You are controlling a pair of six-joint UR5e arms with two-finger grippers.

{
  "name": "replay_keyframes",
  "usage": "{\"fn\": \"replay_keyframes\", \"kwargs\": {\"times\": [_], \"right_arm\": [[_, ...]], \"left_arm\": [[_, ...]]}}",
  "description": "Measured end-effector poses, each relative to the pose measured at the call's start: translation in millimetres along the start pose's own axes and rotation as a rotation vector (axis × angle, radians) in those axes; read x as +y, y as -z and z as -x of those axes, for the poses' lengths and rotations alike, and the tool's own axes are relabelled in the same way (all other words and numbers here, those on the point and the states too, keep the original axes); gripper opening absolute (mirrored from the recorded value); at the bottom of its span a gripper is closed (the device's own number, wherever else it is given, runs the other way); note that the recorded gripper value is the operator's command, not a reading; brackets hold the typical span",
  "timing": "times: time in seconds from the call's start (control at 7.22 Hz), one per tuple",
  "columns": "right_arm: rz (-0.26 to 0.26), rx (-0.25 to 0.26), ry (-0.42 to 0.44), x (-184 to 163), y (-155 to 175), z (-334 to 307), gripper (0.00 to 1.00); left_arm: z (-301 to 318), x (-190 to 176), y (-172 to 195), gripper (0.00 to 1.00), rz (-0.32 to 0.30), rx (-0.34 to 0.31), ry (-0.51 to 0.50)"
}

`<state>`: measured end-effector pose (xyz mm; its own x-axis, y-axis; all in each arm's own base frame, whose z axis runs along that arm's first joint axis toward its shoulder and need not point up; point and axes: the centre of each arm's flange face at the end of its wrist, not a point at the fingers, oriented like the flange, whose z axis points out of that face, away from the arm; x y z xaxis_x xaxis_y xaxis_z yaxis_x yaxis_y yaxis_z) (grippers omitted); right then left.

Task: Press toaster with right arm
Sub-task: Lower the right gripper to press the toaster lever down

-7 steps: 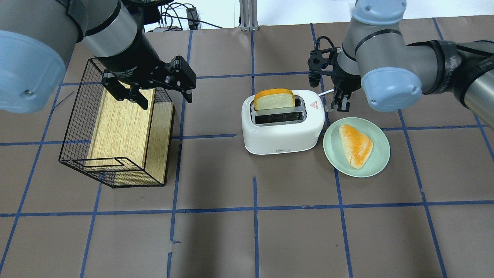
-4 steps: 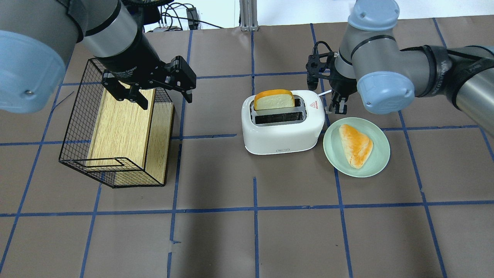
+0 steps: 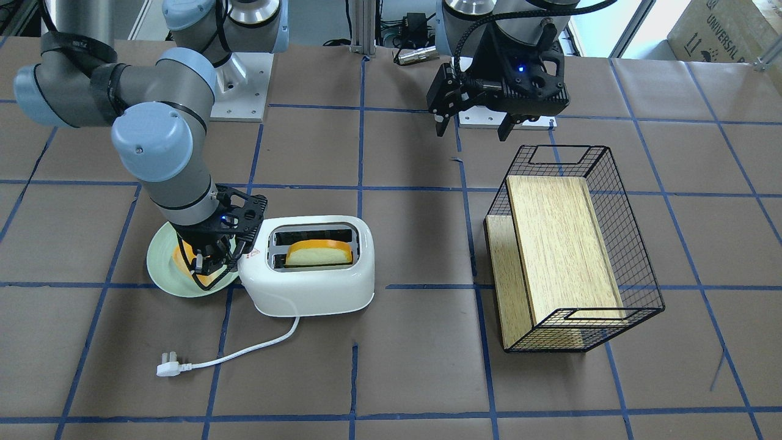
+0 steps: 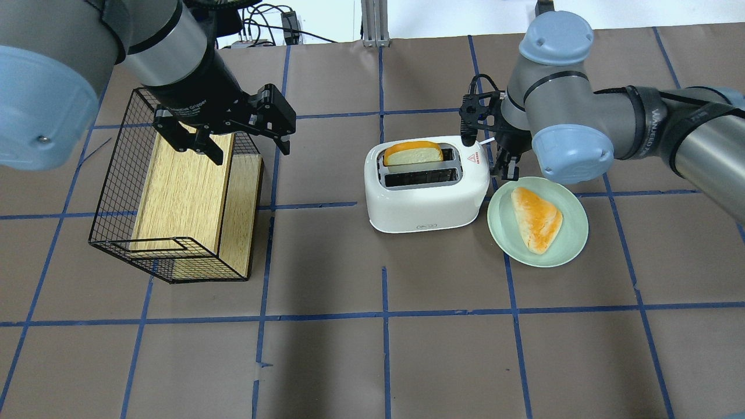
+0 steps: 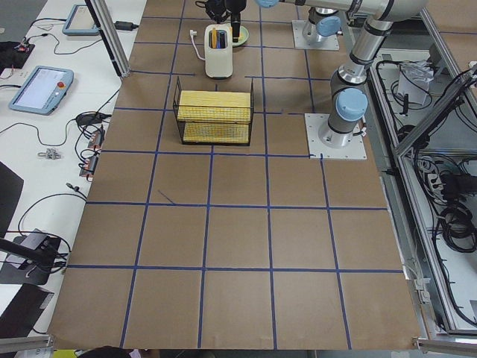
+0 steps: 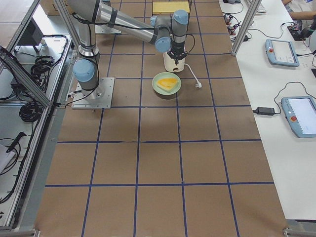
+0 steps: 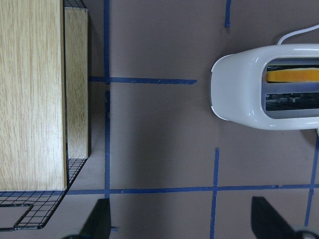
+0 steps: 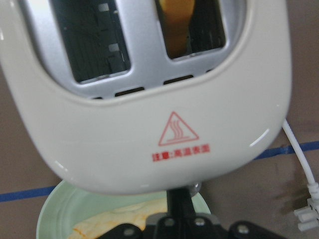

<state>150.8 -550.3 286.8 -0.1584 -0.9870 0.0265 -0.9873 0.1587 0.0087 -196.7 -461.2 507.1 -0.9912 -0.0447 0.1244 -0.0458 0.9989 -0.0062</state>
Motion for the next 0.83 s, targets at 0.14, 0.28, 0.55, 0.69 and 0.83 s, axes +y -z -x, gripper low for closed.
{"fn": "replay_keyframes", "kwargs": {"times": [0.14, 0.28, 0.55, 0.69, 0.83], "right_arm": [[-0.001, 0.003, 0.000, 0, -5, -1, 0.07], [0.000, 0.002, 0.001, -1, -10, -2, 0.07], [0.001, -0.003, 0.002, -1, -15, -1, 0.07], [0.001, -0.007, 0.002, -1, -17, -1, 0.07], [0.002, -0.006, 0.002, 0, -19, 0, 0.07]], "left_arm": [[0, 0, 0, 1.00, 0.000, 0.000, 0.000], [0, 0, 0, 1.00, 0.000, 0.000, 0.000], [0, 0, 0, 1.00, 0.000, 0.000, 0.000], [0, 0, 0, 1.00, 0.000, 0.000, 0.000], [0, 0, 0, 1.00, 0.000, 0.000, 0.000]]}}
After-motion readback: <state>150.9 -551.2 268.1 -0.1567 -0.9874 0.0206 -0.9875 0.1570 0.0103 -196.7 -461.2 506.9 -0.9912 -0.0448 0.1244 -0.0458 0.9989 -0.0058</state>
